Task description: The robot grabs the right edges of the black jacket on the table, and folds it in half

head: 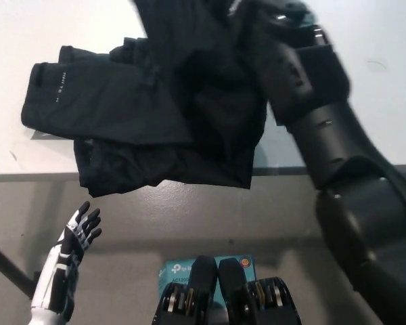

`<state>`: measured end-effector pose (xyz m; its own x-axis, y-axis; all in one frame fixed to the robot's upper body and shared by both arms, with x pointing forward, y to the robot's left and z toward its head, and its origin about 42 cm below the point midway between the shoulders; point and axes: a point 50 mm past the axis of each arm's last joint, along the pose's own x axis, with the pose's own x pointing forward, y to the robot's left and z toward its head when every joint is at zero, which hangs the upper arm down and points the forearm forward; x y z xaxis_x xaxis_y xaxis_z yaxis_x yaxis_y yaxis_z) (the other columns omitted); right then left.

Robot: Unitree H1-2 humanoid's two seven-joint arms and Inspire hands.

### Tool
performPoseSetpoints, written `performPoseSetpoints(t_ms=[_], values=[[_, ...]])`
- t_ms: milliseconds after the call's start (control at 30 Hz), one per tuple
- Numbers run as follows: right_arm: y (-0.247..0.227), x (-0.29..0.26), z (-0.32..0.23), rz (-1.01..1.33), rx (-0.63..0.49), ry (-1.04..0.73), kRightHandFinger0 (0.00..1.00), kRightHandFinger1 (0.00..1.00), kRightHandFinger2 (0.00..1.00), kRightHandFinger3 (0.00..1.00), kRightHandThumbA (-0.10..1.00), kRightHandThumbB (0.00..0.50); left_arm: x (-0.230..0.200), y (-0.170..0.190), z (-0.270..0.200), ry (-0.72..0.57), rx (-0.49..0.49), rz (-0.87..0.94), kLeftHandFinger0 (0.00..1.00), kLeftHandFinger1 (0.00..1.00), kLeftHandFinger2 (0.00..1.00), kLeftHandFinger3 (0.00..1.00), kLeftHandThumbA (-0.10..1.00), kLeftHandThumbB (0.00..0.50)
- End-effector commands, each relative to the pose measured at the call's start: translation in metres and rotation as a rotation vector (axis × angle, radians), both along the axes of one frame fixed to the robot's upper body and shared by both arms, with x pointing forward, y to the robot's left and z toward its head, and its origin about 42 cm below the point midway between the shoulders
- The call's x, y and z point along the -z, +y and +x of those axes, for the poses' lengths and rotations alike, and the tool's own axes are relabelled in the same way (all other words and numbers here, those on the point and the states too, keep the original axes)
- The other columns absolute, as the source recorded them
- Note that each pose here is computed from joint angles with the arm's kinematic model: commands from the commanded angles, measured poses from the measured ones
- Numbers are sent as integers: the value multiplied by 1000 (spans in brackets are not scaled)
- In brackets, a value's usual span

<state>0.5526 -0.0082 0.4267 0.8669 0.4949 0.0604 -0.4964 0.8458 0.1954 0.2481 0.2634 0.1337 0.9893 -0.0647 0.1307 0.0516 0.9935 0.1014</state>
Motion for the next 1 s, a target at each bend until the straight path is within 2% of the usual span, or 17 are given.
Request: performPoseSetpoints(t_ms=[0, 33, 100, 133, 167, 200, 300, 333, 367, 400, 433, 467, 500, 533, 567, 733, 967], values=[[61, -63, -22, -2, -80, -203, 9, 286, 665, 687, -100, 160, -10, 1, 2, -29, 36, 33, 1000, 1000, 1000, 1000, 1000, 156], [71, -59, -24, 4, -92, -194, 0, 265, 625, 862, -100, 182, -10, 0, 2, -28, 39, 32, 1000, 1000, 1000, 1000, 1000, 170], [71, -59, -23, 5, -91, -195, 0, 257, 592, 734, -100, 180, -10, 0, 2, -28, 39, 33, 1000, 1000, 1000, 1000, 1000, 171], [71, -59, -23, 5, -91, -195, 0, 256, 590, 720, -100, 180, -10, 0, 2, -28, 39, 33, 1000, 1000, 1000, 1000, 1000, 171], [84, -49, -25, -30, -95, -194, 0, 188, 524, 389, -100, 157, -10, 0, 2, -24, 40, 30, 1000, 1000, 1000, 1000, 1000, 183], [101, -33, -30, -82, -101, -195, 0, 217, 599, 321, -100, 163, -9, 0, 1, -18, 42, 26, 1000, 1000, 1000, 1000, 1000, 185], [102, -33, -29, -82, -100, -198, 0, 243, 649, 532, -100, 164, -9, 0, 1, -17, 42, 26, 1000, 1000, 1000, 1000, 1000, 186], [114, -12, -34, -145, -81, -186, 78, 354, 729, 547, -100, 183, -9, -3, 0, -18, 56, 35, 1000, 1000, 1000, 1000, 1000, 170], [119, -4, -37, -172, -74, -183, 103, 449, 807, 655, -100, 195, -9, -4, 0, -18, 62, 38, 1000, 1000, 1000, 1000, 1000, 166], [123, 8, -39, -181, -90, -135, 219, 522, 836, 743, 7, 201, -10, -5, 0, -26, 67, 44, 1000, 1000, 1000, 1000, 1000, 161], [124, 10, -39, -183, -91, -132, 172, 462, 719, 672, 13, 202, -10, -5, 0, -27, 68, 45, 1000, 1000, 1000, 1000, 1000, 162], [126, 15, -40, -230, -130, -121, 549, 866, 1000, 1000, 312, 306, -10, -4, 0, -27, 66, 49, 1000, 1000, 1000, 1000, 1000, 164], [127, 20, -42, -319, -214, -112, 1000, 1000, 1000, 1000, 553, 302, -9, -4, -3, -23, 62, 51, 1000, 1000, 1000, 1000, 1000, 149], [128, 21, -42, -328, -222, -112, 1000, 1000, 1000, 1000, 567, 326, -9, -4, -3, -22, 62, 52, 1000, 1000, 1000, 1000, 1000, 148], [128, 20, -42, -372, -249, -139, 1000, 1000, 1000, 1000, 680, 375, -9, -4, -3, -25, 62, 54, 1000, 1000, 1000, 1000, 1000, 132], [122, 18, -40, -547, -334, -217, 1000, 1000, 1000, 1000, 824, 444, -11, -4, -2, -27, 70, 65, 1000, 1000, 1000, 1000, 1000, 129], [111, -8, -36, -690, -386, -320, 1000, 1000, 1000, 1000, 1000, 444, -12, -6, 1, -31, 88, 75, 1000, 1000, 1000, 1000, 1000, 127]])
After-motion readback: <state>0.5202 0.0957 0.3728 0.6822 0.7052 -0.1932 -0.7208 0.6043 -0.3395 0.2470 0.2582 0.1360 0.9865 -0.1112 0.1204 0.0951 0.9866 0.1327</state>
